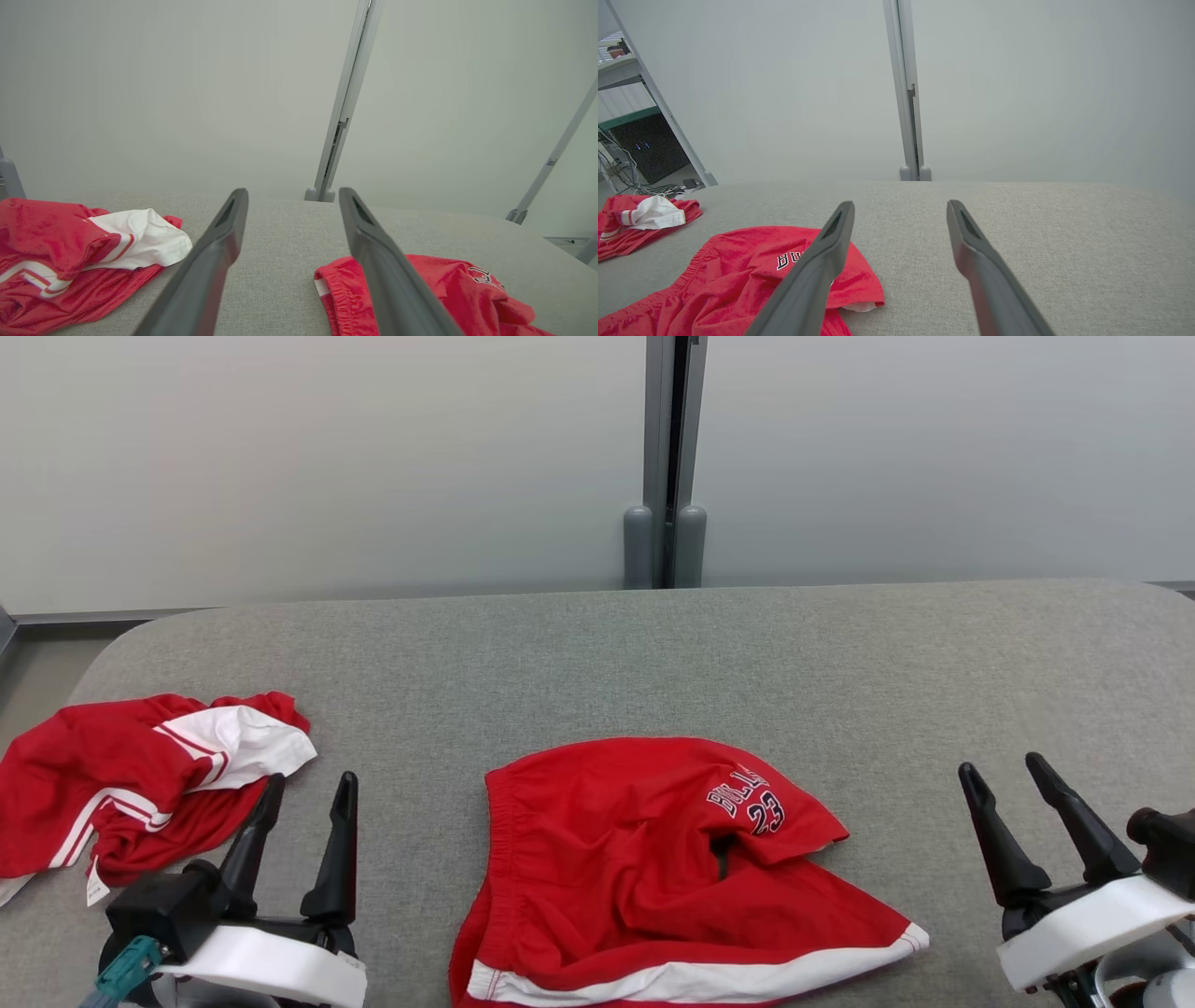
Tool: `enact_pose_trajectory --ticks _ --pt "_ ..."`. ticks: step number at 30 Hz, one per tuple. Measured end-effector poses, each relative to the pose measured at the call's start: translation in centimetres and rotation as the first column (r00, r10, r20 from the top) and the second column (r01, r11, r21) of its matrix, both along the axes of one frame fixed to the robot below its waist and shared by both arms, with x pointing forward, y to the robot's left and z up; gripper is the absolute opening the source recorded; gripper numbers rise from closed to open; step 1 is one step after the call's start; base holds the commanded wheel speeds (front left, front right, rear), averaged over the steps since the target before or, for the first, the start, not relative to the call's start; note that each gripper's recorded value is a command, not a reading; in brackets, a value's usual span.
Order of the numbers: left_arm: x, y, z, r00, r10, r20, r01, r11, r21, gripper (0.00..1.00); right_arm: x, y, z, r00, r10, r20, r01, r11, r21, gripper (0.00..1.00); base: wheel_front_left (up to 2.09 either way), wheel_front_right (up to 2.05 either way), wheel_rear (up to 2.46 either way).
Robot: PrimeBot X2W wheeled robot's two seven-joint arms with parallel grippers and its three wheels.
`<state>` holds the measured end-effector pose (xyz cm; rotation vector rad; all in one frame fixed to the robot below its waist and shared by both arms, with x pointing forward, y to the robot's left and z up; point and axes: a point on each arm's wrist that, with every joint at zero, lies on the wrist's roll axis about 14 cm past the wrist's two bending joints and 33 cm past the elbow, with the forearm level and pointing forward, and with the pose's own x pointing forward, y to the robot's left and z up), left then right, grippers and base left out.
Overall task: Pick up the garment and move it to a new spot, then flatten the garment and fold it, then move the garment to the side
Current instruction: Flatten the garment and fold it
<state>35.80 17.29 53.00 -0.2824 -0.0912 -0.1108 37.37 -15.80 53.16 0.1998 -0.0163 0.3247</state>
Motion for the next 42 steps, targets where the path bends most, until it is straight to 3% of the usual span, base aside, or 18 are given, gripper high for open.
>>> enact_pose_trajectory --ticks 12,25,37,42 --pt "-0.4 2.2 2.5 0.988 0.114 0.099 -0.12 0.992 0.05 1.0 1.3 1.5 1.9 0.986 -0.088 0.142 0.079 0.994 0.07 1.0 0.0 0.0 0.0" --pt "-0.6 1.3 0.4 0.991 0.12 0.061 -0.125 0.988 0.091 1.0 0.0 2.5 -0.3 0.995 -0.035 0.089 0.033 0.999 0.023 1.0 0.0 0.0 0.0" --pt "-0.5 0.8 0.1 0.993 0.098 0.063 -0.104 0.989 0.104 1.0 -0.4 2.0 -0.8 0.997 -0.048 0.064 0.044 0.998 0.054 1.0 0.0 0.0 0.0" --pt "-0.9 -0.2 -2.4 0.998 0.055 -0.042 -0.053 0.997 0.059 1.0 -0.6 1.5 -1.5 0.999 -0.032 0.001 0.032 0.999 0.041 1.0 0.0 0.0 0.0"
